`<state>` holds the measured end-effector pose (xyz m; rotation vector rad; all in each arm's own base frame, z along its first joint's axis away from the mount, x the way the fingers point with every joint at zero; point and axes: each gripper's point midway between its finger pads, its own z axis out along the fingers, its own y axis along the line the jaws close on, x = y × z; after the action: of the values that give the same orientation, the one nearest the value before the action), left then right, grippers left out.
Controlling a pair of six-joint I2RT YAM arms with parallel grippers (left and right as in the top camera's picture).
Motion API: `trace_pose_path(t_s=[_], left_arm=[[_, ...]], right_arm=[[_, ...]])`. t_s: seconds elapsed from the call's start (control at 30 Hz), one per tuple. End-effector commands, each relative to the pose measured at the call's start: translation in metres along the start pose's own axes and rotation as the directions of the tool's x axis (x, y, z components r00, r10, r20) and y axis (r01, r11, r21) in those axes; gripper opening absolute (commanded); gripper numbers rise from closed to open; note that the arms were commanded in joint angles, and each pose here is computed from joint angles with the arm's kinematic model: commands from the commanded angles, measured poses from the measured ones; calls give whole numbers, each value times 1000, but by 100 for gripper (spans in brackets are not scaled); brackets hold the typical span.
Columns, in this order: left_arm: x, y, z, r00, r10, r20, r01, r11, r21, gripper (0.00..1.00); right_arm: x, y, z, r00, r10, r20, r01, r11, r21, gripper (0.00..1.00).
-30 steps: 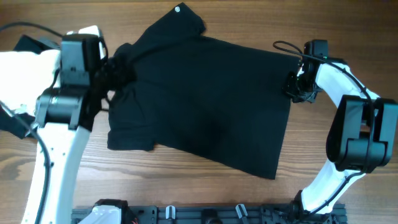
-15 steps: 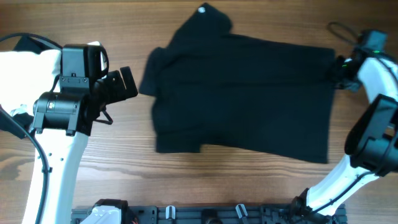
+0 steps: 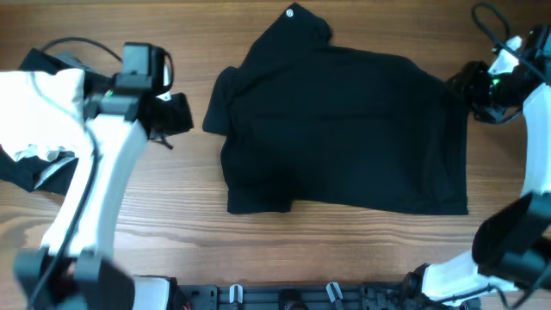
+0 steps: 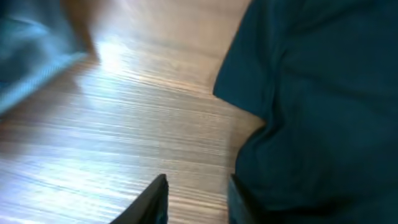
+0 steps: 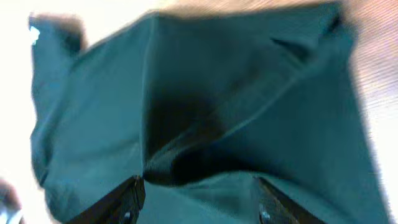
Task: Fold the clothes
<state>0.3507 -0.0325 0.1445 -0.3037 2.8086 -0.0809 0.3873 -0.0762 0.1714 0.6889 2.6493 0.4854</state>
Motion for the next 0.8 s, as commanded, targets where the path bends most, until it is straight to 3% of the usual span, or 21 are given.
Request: trace_pose_path(t_s=[0.0,0.1,0.17,0.27,0.43,0.47,0.53,0.63,0.77], left_arm=[[5,-13,49,994,6,-109,-1,999,42,25],[2,-33,89,988,36,-148,-17,991,130,23],[3,-50,111,984,73,-165,-35,975,221,35],[6,-55,140,979,72,-192,-24,970,242,39],[18,-50,163,967,69,-245,-14,975,220,42],[19,-49,164,967,69,-247,-14,976,216,41],[20,-49,163,965,68,-253,-12,976,216,41],[34,-47,159,948,64,-311,3,977,212,37],[57,-43,150,911,55,-410,29,980,197,36]], right_arm=[[19,15,-11,998,-6,-60,3,999,-39,59],[36,16,-10,992,-34,-125,31,999,-31,59],[37,10,-9,991,-42,-125,44,999,9,59],[31,-13,-11,996,11,-94,2,991,133,60],[-10,-51,-20,993,69,97,-95,952,290,67],[-36,-51,-20,981,41,188,-90,961,262,70],[-46,-37,-16,978,-3,206,-37,981,192,71],[-23,-11,-1,996,-31,85,27,998,59,72],[45,-3,27,983,-11,-182,27,996,85,72]])
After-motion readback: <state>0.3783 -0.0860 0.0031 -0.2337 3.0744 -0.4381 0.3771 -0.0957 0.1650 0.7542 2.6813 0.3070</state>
